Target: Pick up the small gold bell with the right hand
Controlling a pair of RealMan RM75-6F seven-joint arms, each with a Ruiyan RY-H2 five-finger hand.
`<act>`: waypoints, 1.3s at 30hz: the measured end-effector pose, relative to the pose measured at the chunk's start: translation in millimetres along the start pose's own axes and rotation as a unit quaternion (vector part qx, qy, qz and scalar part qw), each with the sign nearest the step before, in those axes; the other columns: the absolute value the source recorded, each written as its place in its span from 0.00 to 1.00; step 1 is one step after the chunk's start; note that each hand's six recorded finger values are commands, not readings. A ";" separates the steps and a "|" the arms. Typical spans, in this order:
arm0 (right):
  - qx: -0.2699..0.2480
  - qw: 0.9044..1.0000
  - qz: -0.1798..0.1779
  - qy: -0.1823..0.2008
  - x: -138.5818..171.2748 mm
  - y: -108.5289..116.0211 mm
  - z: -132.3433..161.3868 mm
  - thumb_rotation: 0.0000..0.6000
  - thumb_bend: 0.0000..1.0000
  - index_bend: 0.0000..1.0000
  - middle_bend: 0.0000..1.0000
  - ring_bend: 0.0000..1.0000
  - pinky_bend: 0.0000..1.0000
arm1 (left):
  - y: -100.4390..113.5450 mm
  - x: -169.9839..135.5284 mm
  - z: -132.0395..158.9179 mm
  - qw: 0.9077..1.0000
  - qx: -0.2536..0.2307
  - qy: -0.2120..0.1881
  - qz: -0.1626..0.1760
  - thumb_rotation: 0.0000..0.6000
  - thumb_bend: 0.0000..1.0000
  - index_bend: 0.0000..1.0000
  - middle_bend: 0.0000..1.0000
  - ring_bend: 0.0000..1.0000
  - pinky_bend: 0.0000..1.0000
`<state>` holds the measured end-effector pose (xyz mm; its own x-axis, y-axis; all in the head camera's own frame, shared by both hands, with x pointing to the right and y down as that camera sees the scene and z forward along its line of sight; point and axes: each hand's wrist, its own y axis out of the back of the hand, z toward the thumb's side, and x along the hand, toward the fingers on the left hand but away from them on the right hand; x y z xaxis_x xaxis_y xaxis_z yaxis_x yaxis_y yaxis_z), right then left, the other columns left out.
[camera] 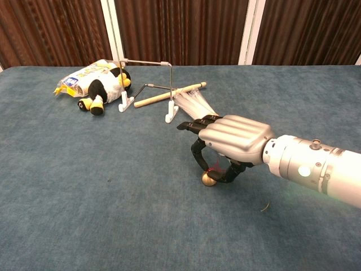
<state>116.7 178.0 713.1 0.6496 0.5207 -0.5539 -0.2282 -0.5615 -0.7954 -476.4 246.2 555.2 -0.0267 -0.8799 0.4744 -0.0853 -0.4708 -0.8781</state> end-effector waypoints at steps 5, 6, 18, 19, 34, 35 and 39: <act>-0.005 1.000 -0.017 0.002 5.4 11.9 1.9 1.00 0.52 0.77 0.08 0.00 0.00 | 0.7 -0.6 0.4 1.000 0.000 -0.002 0.001 1.00 0.41 0.05 0.00 0.00 0.00; -0.008 1.000 -0.021 0.003 6.1 14.8 3.1 1.00 0.52 0.77 0.08 0.00 0.00 | 0.8 -0.7 0.5 1.000 0.000 -0.002 0.001 1.00 0.41 0.06 0.00 0.00 0.00; -0.006 0.999 -0.042 -0.005 24.6 42.8 -6.1 1.00 0.53 0.77 0.09 0.00 0.00 | 1.5 -1.1 0.8 1.000 0.007 0.000 0.007 1.00 0.41 0.06 0.00 0.00 0.00; -0.008 0.999 -0.042 -0.007 29.8 45.3 -9.1 1.00 0.53 0.77 0.09 0.00 0.00 | 0.9 -2.2 2.1 1.000 0.007 -0.004 0.005 1.00 0.41 0.06 0.00 0.00 0.00; -0.017 0.999 -0.047 -0.021 53.6 57.2 -17.2 1.00 0.53 0.77 0.10 0.00 0.00 | -1.3 -6.5 11.7 0.999 0.002 -0.033 -0.003 1.00 0.40 0.07 0.00 0.00 0.00; -0.017 0.999 -0.047 -0.021 53.6 57.5 -17.0 1.00 0.53 0.77 0.10 0.00 0.00 | -0.7 -6.2 12.6 0.999 0.003 -0.035 0.001 1.00 0.40 0.07 0.00 0.00 0.00; -0.025 0.999 -0.041 -0.018 47.3 48.8 -9.1 1.00 0.52 0.77 0.10 0.00 0.00 | 2.1 -6.6 14.8 0.999 0.006 -0.042 0.017 1.00 0.41 0.06 0.00 0.00 0.00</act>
<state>142.9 169.3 650.3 0.6377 0.5893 -0.4959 -0.1381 -0.5459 -0.8264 -461.7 250.1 549.3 0.0546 -0.8972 0.4381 -0.0747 -0.4412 -0.8943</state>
